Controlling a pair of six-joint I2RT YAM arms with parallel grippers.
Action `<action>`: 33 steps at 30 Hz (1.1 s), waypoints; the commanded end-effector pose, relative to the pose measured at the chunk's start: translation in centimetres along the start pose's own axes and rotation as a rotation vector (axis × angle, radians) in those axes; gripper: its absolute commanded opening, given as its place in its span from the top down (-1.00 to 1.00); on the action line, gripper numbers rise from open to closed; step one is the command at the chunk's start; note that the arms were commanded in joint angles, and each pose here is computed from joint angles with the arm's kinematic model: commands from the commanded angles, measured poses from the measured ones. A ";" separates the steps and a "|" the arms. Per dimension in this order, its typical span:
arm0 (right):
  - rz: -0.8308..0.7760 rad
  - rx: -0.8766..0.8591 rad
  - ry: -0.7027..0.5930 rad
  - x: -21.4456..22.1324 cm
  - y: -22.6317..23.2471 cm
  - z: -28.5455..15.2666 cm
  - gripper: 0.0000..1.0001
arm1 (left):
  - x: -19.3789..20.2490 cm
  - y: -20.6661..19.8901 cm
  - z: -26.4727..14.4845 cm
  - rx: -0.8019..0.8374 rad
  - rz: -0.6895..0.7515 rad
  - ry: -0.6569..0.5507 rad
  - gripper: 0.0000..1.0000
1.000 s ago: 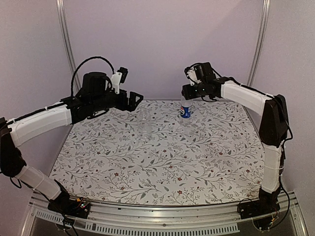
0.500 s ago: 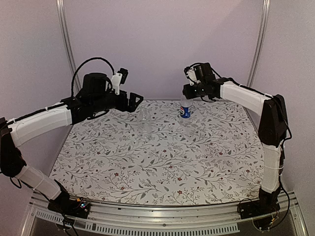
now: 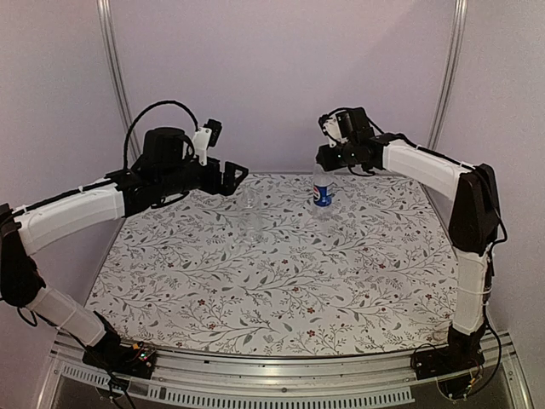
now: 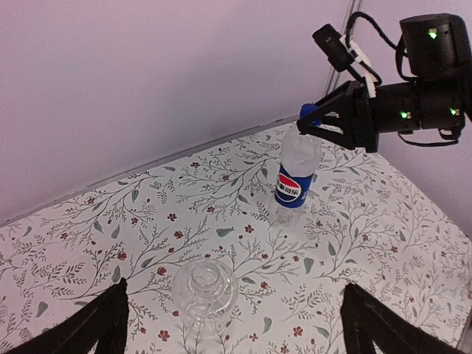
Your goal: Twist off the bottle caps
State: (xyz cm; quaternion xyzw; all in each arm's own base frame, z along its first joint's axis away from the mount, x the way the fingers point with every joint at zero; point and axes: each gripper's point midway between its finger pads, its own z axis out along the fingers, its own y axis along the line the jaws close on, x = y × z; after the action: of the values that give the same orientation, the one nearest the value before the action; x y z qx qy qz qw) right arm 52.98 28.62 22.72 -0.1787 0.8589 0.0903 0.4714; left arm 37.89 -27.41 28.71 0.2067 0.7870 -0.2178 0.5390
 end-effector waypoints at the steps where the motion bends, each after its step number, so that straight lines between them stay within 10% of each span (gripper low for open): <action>1: -0.003 -0.096 -0.063 -2.8 1.1 -4.3 1.00 | -1.8 -1.3 -1.2 0.095 -0.022 -0.077 -0.99; 22: -0.170 -0.936 -0.225 -3.7 15.1 -23.8 1.00 | 0.2 -14.9 -0.7 0.545 0.323 -0.084 -0.99; 33: -0.198 -1.070 -0.288 -3.4 16.3 -26.6 1.00 | 2.0 -18.1 -0.8 0.771 0.271 -0.004 -0.96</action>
State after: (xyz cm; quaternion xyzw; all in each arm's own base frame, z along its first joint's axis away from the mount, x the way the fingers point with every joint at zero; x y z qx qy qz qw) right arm 28.96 35.78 37.76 -0.4439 0.6354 0.4717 0.4203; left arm 27.74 -40.39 29.00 0.4773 0.6300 -0.3907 0.4719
